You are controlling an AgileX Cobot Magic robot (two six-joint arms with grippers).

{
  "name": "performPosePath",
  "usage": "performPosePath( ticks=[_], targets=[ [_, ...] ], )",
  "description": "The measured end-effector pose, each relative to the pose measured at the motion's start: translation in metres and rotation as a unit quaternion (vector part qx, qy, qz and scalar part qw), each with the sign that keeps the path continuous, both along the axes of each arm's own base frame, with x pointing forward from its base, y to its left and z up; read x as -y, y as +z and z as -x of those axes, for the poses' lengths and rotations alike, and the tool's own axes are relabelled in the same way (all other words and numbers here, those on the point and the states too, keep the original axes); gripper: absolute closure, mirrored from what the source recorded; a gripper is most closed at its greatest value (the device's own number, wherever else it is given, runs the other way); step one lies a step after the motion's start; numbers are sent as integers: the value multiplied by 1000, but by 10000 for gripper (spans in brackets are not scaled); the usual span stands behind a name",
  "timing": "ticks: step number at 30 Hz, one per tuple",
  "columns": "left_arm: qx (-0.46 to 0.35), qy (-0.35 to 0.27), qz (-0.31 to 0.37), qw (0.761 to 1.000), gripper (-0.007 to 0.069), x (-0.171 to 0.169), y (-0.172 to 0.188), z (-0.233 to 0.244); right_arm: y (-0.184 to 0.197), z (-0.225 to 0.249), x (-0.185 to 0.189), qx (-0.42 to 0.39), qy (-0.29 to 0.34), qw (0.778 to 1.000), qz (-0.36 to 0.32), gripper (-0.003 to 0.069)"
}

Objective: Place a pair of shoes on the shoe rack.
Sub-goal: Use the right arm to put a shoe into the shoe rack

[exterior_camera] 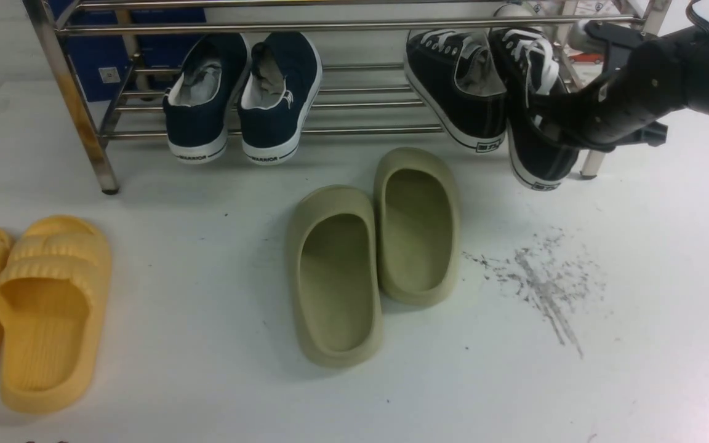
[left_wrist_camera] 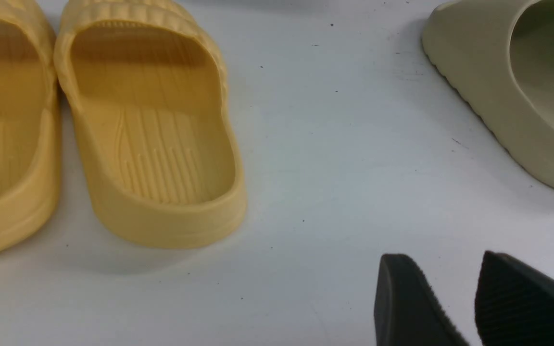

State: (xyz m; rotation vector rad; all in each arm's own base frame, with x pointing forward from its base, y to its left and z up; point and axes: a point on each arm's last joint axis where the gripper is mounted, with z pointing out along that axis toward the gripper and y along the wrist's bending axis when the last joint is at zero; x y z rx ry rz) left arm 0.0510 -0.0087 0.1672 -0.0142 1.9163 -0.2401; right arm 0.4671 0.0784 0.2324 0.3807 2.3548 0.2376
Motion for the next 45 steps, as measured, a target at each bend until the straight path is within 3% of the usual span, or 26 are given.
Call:
performPosePath(
  ticks=[9,15,21,22,24,26,36,45],
  targets=[
    [0,0,0,1000,386,0,0,0,32,5,0,44,3,999,-7,321],
    [0,0,0,1000,386,0,0,0,77,30,6,48,24,998,25,304],
    [0,0,0,1000,386,0,0,0,90,66,14,-74,67,991,86,433],
    [0,0,0,1000,386,0,0,0,80,71,12,-113,85,987,82,523],
    [0,0,0,1000,386,0,0,0,65,74,6,-146,110,981,62,615],
    [0,0,0,1000,386,0,0,0,48,73,-1,-168,134,976,34,659],
    [0,0,0,1000,386,0,0,0,9,36,-11,-78,137,987,12,662],
    [0,0,0,1000,386,0,0,0,15,23,-11,4,121,993,13,662]
  ],
)
